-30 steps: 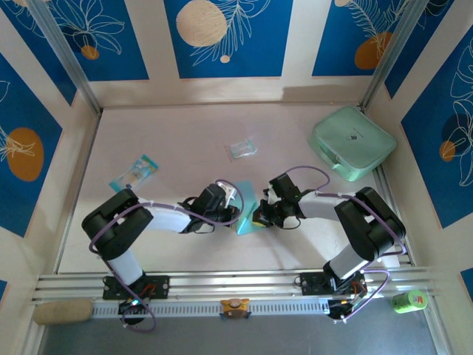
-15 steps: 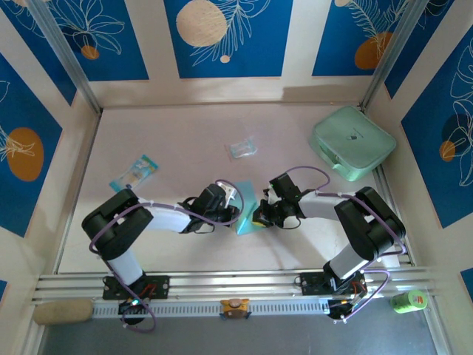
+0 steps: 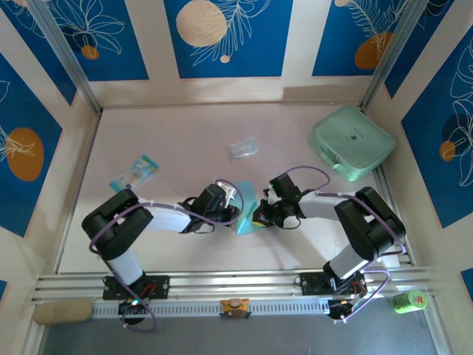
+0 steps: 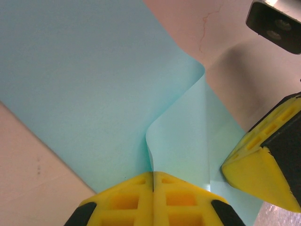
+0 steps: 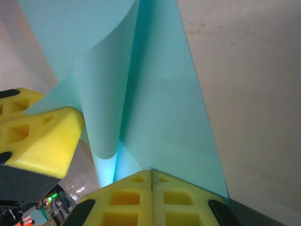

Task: Fold a paper plane with a square sheet of paper (pick it up from the middle)
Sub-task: Fold the triangle a second time at the center of the table.

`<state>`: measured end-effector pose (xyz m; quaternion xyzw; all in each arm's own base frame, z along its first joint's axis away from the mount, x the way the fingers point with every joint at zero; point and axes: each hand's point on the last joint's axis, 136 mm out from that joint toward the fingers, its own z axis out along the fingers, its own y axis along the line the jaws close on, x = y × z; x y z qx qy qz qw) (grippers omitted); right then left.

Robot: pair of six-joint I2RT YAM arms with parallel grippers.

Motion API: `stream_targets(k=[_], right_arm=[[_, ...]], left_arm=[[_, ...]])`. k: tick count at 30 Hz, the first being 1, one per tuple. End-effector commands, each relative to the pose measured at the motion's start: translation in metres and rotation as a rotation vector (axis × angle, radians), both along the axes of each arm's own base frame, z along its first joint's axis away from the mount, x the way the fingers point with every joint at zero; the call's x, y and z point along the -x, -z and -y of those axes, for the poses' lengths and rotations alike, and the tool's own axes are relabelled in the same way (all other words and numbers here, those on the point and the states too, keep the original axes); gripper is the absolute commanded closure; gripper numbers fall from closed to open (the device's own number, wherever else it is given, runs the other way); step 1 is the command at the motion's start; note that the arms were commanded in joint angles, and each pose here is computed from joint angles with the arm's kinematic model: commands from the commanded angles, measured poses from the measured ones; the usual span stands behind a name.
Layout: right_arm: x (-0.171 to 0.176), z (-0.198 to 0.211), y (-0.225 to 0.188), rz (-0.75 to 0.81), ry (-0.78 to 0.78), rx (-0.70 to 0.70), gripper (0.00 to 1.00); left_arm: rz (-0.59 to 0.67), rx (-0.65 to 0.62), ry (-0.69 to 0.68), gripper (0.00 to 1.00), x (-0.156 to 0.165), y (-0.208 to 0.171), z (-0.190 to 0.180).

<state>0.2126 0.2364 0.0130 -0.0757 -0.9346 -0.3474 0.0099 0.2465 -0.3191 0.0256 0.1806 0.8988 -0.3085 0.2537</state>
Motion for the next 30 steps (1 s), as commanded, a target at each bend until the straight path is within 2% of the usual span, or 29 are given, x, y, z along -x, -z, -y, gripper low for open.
stream_targets(k=[1,23,30], right_arm=[[0.015,0.016,0.020,-0.068,0.003,0.082,0.99],[0.013,0.014,0.017,-0.062,0.001,0.074,0.99],[-0.006,0.001,-0.013,0.031,0.014,-0.004,0.93]], left_arm=[[0.019,-0.024,-0.019,0.99,-0.004,0.000,-0.008],[-0.026,-0.032,0.011,1.00,0.002,0.013,-0.004],[-0.037,-0.032,0.016,1.00,0.003,0.015,-0.003]])
